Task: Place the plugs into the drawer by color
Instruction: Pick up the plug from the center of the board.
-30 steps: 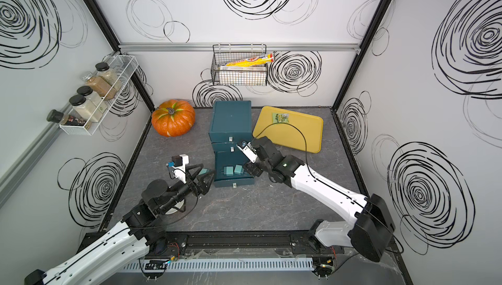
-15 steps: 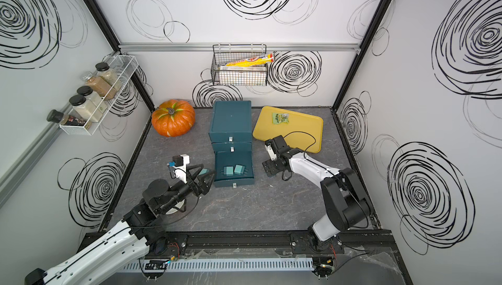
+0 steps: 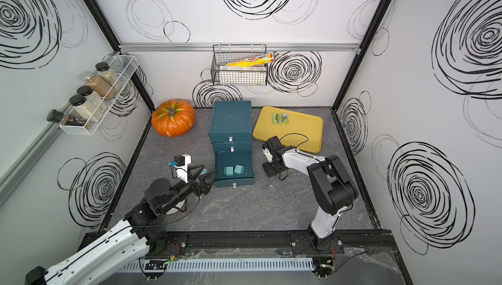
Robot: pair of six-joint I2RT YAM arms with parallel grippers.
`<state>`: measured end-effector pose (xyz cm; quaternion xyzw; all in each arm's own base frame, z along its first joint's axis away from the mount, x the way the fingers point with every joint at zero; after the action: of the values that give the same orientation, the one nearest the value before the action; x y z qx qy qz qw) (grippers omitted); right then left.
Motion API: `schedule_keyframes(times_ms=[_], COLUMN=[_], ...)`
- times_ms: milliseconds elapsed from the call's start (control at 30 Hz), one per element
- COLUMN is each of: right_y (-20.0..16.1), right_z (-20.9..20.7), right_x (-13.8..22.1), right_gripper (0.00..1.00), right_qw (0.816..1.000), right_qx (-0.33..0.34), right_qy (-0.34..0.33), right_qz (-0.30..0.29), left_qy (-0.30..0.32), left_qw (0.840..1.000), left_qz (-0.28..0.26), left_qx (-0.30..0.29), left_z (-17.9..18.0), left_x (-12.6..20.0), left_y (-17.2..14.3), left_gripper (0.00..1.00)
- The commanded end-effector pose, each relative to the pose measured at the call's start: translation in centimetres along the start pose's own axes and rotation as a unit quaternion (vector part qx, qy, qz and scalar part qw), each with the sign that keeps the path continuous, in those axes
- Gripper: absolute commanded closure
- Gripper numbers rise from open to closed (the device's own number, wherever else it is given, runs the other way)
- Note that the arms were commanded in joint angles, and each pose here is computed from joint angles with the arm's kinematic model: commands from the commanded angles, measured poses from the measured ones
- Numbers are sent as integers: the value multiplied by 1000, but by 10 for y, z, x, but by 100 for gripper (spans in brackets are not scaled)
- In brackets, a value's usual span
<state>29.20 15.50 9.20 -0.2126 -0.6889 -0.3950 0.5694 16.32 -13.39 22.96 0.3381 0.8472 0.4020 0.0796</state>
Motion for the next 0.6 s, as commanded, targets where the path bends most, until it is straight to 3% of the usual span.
schedule_keyframes(times_ms=[0,200,333,433,567], right_y=[-1,-3,7,19,36], right_z=[5,7,5,7,35], right_x=[2,3,30,69,121], right_gripper=[42,75,78,87,87], right_qw=[1000,1000,1000,995,975], right_qx=[6,6,3,3,74], right_qy=[11,18,7,12,75], right_qz=[9,19,-28,-100,-197], left_qy=[-16,-15,-15,-14,-11], left_qw=[1000,1000,1000,1000,1000], left_qz=[-12,-13,-12,-12,-18], left_qx=[-6,-6,-6,-4,-1], left_z=[-5,-5,-5,-4,-5], left_x=[0,0,0,0,2], left_y=[4,4,4,4,6], left_gripper=[1,1,1,1,1])
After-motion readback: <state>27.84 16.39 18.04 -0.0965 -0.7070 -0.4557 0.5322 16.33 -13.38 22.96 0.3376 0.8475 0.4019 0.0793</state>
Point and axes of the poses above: each gripper's point midway between its finger pads, its own x axis back along the fingers, its own z axis along the line the jaws close on, y = z × x, the point moved 8 cm from there along x, back along the fingers, and after that the axes turned 12 degrees about x, right-handed, at the moved point
